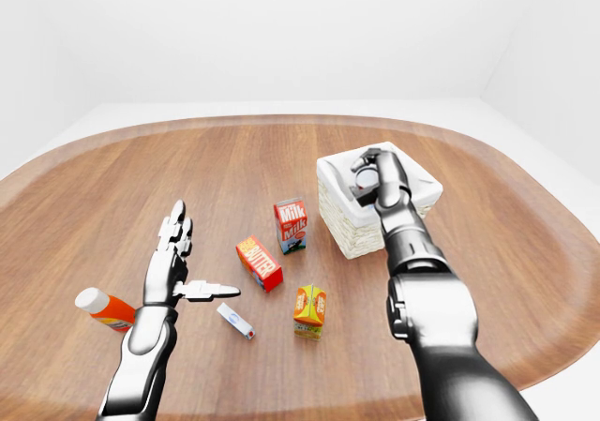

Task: Pick up the alphabet soup and the tomato sauce, and put them in the basket.

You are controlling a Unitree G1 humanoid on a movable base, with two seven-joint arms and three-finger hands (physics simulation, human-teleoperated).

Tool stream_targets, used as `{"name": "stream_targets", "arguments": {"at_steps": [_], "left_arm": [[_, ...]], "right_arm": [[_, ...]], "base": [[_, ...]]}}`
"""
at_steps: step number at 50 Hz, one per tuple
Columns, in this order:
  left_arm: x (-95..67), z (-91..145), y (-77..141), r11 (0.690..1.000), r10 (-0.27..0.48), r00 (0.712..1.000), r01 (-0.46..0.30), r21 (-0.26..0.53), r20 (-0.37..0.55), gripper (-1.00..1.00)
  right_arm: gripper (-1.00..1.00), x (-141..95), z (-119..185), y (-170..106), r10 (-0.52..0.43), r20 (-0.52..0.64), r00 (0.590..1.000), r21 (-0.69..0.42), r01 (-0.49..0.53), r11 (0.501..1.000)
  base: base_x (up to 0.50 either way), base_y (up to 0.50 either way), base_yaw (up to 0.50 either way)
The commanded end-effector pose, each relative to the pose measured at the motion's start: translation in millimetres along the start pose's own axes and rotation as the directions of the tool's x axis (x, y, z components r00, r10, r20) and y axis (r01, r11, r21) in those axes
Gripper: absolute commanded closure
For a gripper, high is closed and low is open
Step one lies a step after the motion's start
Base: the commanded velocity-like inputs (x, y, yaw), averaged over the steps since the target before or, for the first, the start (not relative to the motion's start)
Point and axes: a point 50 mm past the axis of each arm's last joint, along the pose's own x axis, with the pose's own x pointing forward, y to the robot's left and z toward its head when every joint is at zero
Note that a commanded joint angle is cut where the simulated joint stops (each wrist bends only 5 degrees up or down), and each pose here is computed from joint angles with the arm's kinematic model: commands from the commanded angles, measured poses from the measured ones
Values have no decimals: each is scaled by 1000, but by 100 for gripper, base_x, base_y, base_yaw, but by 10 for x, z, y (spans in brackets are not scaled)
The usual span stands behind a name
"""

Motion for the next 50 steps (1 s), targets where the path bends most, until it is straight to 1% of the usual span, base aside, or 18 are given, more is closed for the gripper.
{"name": "stream_targets", "arguments": {"at_steps": [1, 3, 4, 13, 14, 17, 25, 28, 30, 39, 44, 45, 50], "left_arm": [[-5, -8, 4, 1000, -4, 1000, 4, -19, -3, -100], [-3, -4, 4, 1000, -4, 1000, 4, -19, -2, -100], [-3, -2, 4, 1000, -4, 1000, 4, -19, -1, -100], [-6, 3, 2, 1000, -5, 1000, 5, -18, 1, -100], [-4, 3, 2, 1000, -5, 1000, 5, -18, 1, -100], [-1, 4, 1, 1000, -5, 1000, 5, -18, 2, -100], [-7, 4, 1, 1000, -5, 1000, 5, -18, 1, -100], [-7, 2, 3, 1000, -5, 1000, 5, -18, 1, -100], [-8, 4, 4, 1000, -5, 1000, 5, -18, 1, -100], [-11, -7, 3, 1000, -6, 1000, 6, -18, -3, -100], [-7, 0, 4, 1000, -6, 1000, 6, -18, 0, -100], [-7, -1, 4, 1000, -6, 1000, 6, -18, 0, -100], [-7, -1, 4, 1000, -6, 1000, 6, -18, 0, -100]], "right_arm": [[9, -2, -18, -4, -24, -11, 1000, -4, 24, 1000], [-93, -2, -15, -1, -21, -10, 1000, -3, 21, 1000], [-100, -1, -14, -2, -20, -10, 1000, -2, 20, 1000], [-100, 1, -8, -5, -16, -9, 1000, 0, 16, 1000], [-100, -12, -50, 23, -16, -19, 1000, -3, 15, 1000], [-100, 0, -6, 2, -14, -8, 1000, 0, 14, 1000], [-100, -4, -19, 11, -11, -12, 1000, 1, 11, 1000], [-100, -28, -97, 60, -12, -31, 999, -8, 12, 1000], [-100, 1, -4, 0, -15, -8, 1000, 0, 15, 1000], [-100, 35, 123, -91, -30, 26, 999, 2, 30, 1000], [-100, 63, 259, -179, -41, 62, 997, -6, 42, 999], [-100, 58, 235, -165, -43, 56, 997, -10, 44, 999], [-100, 92, 448, -289, -50, 110, 993, -17, 53, 998]], "base": [[0, 0, 0], [0, 0, 0], [0, 0, 0], [0, 0, 0], [0, 0, 0], [0, 0, 0], [0, 0, 0], [0, 0, 0], [0, 0, 0], [0, 0, 0], [0, 0, 0], [0, 0, 0], [0, 0, 0]]}}
